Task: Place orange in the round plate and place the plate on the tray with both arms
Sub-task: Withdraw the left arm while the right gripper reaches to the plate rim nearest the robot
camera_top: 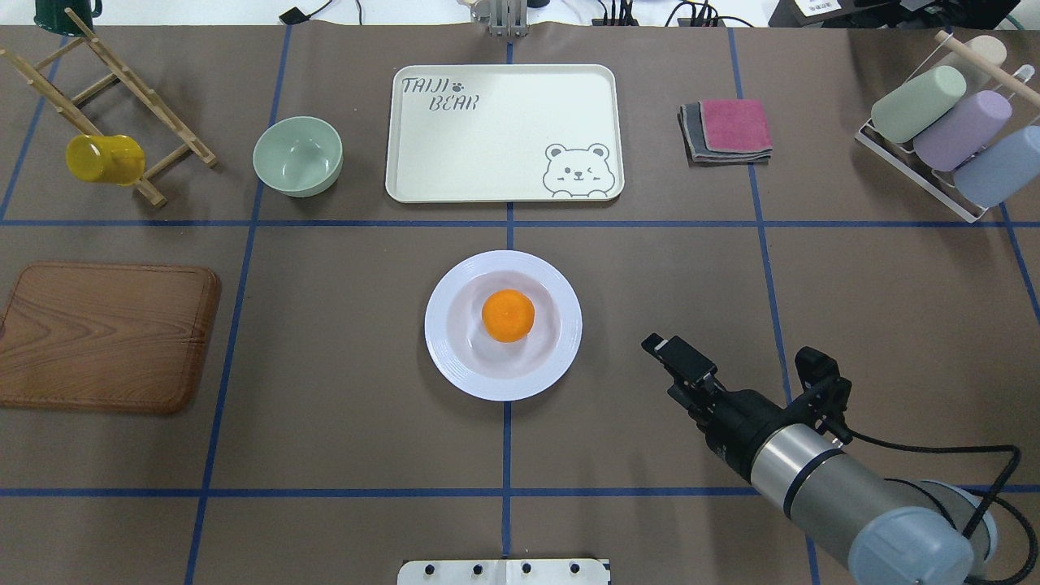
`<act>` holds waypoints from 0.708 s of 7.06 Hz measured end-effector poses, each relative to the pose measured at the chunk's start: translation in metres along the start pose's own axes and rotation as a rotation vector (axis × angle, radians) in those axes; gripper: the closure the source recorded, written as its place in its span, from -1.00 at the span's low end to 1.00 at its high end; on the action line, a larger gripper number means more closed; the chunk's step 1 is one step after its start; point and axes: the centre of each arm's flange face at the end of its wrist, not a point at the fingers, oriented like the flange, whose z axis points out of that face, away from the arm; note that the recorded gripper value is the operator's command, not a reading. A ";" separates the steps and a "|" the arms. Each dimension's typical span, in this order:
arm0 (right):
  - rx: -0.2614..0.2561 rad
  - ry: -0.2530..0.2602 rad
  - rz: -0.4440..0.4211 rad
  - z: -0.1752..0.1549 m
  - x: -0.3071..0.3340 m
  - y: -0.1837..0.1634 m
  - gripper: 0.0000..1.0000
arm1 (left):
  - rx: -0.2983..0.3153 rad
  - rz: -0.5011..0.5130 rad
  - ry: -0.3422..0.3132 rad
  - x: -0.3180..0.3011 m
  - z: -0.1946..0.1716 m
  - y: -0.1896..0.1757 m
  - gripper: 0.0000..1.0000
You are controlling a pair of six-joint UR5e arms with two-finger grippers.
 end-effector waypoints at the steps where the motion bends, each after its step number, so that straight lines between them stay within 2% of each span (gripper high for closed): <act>1: 0.007 -0.016 0.041 0.010 0.005 0.023 -0.68 | 0.006 -0.010 0.009 -0.002 0.002 0.005 -0.97; 3: 0.000 -0.038 0.120 0.034 -0.004 0.065 -0.64 | 0.005 -0.017 0.013 -0.005 0.005 0.009 -0.97; 5: 0.032 -0.008 0.131 0.053 -0.017 0.089 -0.64 | 0.002 -0.021 0.014 -0.006 0.007 0.010 -0.97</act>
